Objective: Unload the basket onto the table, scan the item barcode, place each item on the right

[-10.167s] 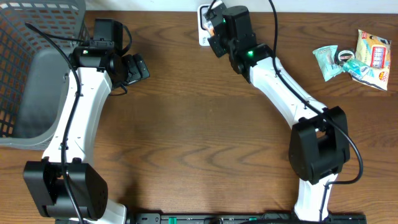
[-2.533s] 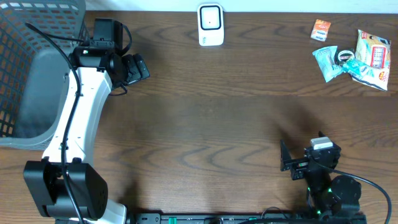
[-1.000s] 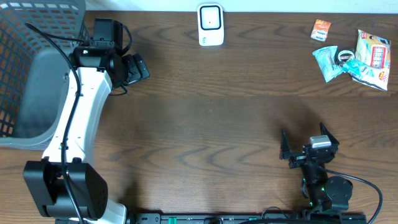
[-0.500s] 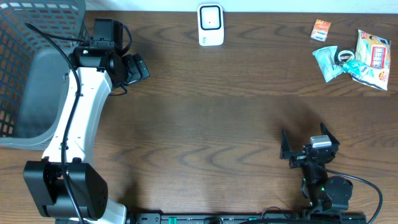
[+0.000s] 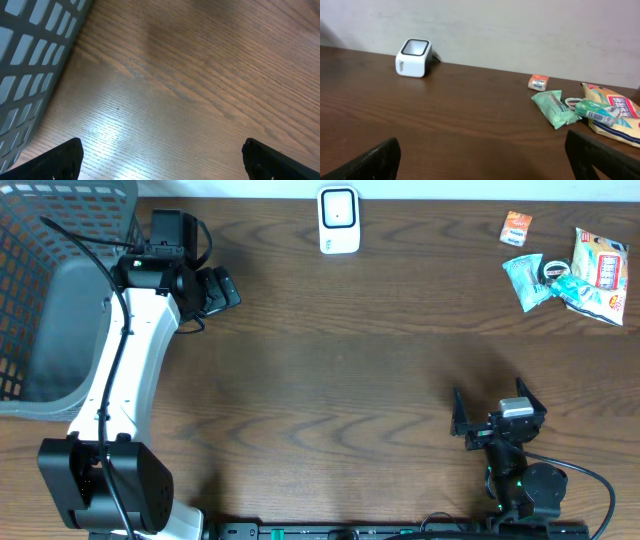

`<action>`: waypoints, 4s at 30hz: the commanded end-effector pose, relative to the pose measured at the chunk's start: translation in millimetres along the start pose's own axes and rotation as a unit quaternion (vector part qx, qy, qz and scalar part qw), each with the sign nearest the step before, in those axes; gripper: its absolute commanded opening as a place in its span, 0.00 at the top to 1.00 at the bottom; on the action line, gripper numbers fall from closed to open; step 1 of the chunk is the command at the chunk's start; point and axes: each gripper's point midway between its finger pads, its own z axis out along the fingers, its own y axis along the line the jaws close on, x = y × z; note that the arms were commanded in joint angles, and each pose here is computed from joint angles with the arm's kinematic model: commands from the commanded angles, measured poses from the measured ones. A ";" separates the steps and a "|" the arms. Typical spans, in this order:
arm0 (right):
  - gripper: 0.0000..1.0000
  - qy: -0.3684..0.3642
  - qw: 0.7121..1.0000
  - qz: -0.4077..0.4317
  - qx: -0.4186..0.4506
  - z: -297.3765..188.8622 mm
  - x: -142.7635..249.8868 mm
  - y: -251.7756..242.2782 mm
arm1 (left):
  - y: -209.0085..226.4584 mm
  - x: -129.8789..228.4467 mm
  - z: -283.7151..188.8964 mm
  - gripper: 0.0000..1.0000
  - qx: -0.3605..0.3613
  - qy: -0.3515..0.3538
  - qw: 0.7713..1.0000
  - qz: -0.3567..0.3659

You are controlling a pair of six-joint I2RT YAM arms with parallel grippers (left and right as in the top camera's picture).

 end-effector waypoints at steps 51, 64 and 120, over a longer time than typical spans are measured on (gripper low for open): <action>0.01 0.013 0.997 0.036 0.072 -2.1 7.2 -24.1 | 3.0 -1.9 0.6 0.00 -0.007 -0.002 1.000 0.002; 0.01 0.011 0.998 0.040 0.051 -0.6 5.9 -12.6 | 3.0 -1.9 0.6 0.00 -0.007 -0.002 1.000 0.002; 0.01 0.010 0.997 0.053 0.056 -0.7 5.9 -13.6 | 3.0 -1.9 0.5 0.00 -0.007 -0.002 1.000 0.002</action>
